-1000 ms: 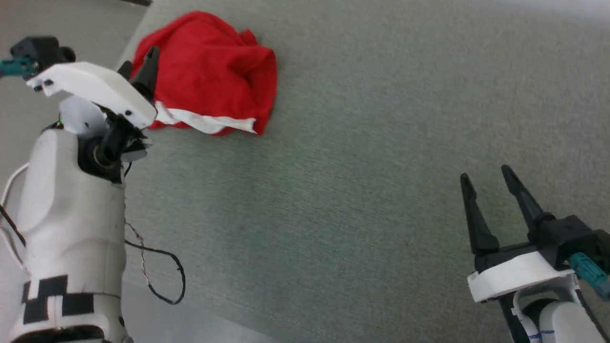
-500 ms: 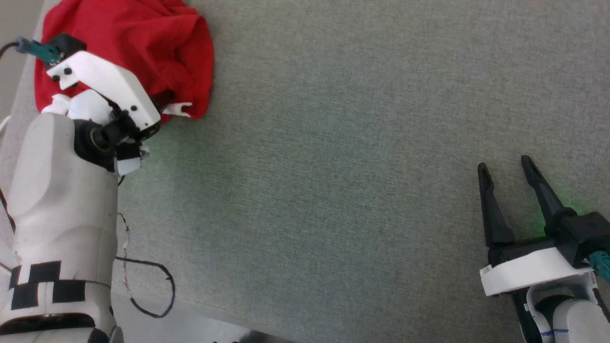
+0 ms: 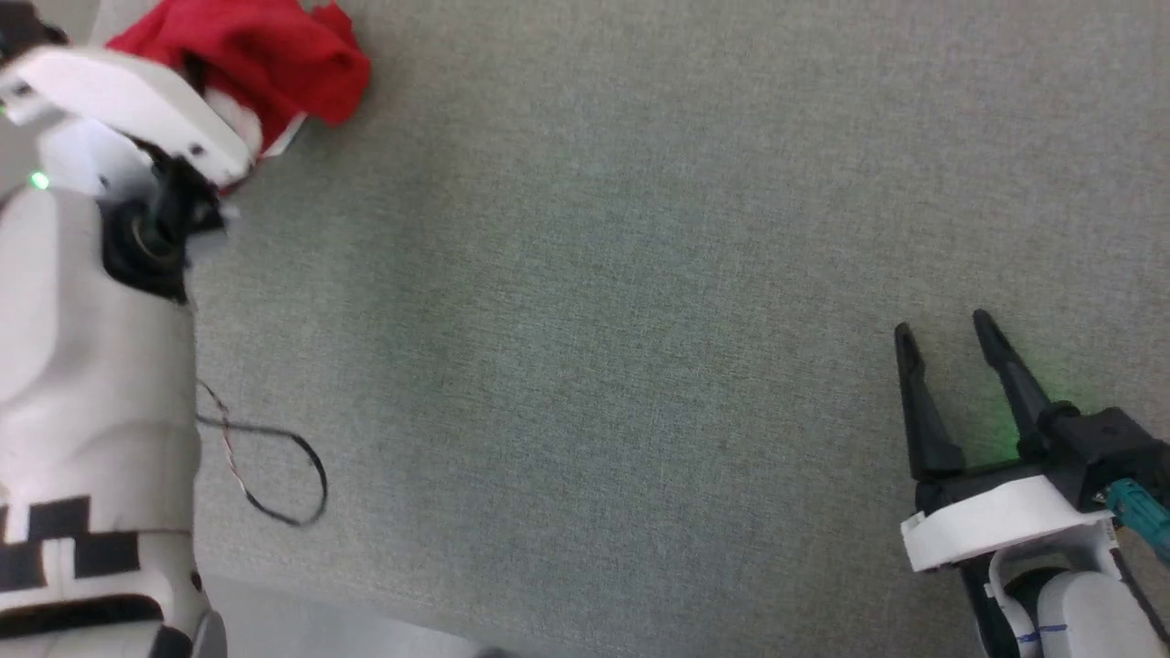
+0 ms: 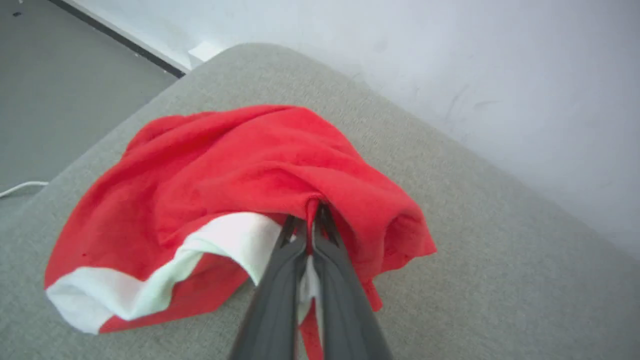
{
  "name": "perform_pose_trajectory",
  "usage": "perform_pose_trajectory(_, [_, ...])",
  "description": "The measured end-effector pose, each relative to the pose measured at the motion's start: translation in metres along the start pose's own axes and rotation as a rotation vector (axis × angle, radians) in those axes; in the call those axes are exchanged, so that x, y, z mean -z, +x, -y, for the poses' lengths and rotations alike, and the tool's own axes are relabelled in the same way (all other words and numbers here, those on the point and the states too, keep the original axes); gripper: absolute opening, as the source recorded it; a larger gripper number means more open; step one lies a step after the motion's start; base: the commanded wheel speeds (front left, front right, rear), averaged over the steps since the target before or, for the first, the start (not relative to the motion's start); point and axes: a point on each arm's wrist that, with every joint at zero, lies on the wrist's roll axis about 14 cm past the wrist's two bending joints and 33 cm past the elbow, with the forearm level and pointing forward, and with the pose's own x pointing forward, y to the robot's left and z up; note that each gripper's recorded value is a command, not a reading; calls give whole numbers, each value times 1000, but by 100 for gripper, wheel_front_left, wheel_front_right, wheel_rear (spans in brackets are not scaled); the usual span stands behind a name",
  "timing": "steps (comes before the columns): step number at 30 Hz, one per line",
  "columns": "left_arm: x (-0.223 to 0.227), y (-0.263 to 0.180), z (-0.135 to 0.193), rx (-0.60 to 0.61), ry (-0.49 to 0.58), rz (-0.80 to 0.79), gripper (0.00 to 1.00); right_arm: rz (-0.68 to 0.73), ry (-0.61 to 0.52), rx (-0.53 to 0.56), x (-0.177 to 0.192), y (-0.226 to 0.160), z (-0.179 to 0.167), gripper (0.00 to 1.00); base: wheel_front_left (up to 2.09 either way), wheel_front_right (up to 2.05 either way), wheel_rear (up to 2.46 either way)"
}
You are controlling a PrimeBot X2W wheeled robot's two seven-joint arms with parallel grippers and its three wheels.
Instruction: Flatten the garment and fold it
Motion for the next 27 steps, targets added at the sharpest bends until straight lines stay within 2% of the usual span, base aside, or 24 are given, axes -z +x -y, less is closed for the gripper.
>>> perform_pose_trajectory(3, [-55, -13, 21, 76, 5, 157, 0, 16, 21, -10, -4, -5, -6, 100, 0, 0, 0])
perform_pose_trajectory(8, [-132, -54, 73, 244, 48, 367, 0, 53, 66, -17, -14, -17, -14, 100, 0, 0, 0])
perform_pose_trajectory(12, [-175, -96, 130, 422, 84, 486, 0, 92, 97, -2, -25, -32, -15, 100, 0, 0, 0])
perform_pose_trajectory(15, [-188, -126, 181, 566, 108, 531, 0, 114, 109, 38, -31, -46, -5, 100, 0, 0, 0])
perform_pose_trajectory(21, [-153, -163, 274, 799, 167, 451, 0, 156, 112, 165, -39, -80, 28, 100, 0, 0, 0])
perform_pose_trajectory(24, [-111, -167, 300, 859, 203, 356, 0, 170, 116, 229, -41, -99, 45, 100, 0, 0, 0])
perform_pose_trajectory(27, [-46, -158, 310, 880, 248, 205, 0, 188, 113, 272, -45, -113, 55, 100, 0, 0, 0])
